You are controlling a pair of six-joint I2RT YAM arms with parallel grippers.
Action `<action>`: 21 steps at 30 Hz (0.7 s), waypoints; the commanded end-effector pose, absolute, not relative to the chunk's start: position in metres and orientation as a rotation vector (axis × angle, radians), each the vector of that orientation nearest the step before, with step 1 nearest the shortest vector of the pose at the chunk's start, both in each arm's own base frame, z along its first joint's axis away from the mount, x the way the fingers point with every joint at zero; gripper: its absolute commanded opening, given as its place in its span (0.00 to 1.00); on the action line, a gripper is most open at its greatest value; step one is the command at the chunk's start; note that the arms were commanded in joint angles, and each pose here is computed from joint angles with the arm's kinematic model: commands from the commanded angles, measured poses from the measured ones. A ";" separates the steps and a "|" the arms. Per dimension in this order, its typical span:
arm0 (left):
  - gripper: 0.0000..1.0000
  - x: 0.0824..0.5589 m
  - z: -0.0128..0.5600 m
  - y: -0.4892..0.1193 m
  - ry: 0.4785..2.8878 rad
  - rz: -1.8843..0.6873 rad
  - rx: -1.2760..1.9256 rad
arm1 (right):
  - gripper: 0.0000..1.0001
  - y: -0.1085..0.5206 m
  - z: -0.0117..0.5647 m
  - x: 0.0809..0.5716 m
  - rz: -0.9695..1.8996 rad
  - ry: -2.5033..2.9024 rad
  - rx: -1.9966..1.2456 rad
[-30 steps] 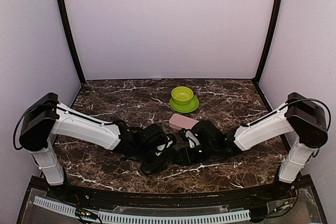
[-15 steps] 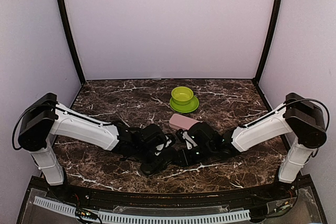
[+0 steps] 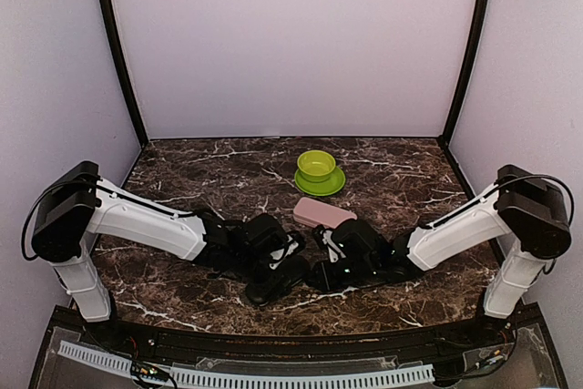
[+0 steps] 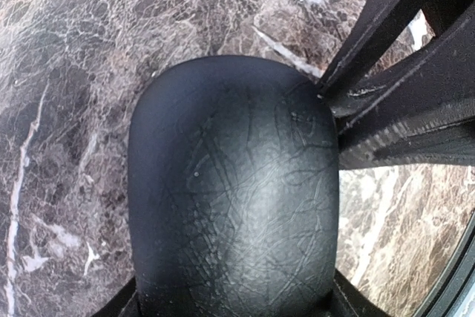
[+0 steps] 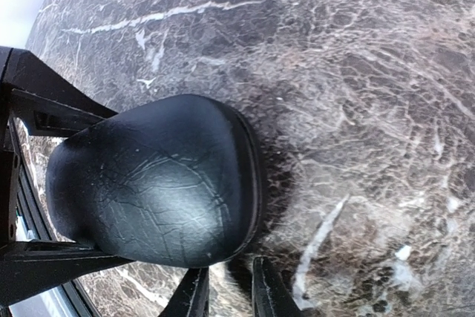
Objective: Organize the sunglasses
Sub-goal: Adjust the sunglasses in the sunglasses case.
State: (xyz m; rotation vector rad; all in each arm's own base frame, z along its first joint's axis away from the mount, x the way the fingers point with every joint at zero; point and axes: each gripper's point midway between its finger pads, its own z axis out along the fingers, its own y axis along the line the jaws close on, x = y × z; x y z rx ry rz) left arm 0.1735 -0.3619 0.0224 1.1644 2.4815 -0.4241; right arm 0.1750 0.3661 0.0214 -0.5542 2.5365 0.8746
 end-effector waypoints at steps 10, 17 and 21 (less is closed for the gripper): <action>0.38 0.152 0.023 -0.370 2.482 -0.513 1.261 | 0.20 0.346 0.005 0.186 0.738 2.554 -0.468; 0.43 0.181 0.019 -0.348 2.585 -0.244 0.973 | 0.21 0.358 0.009 0.187 0.778 2.570 -0.488; 0.50 0.202 0.020 -0.329 2.631 -0.145 0.830 | 0.21 0.355 0.013 0.189 0.788 2.570 -0.468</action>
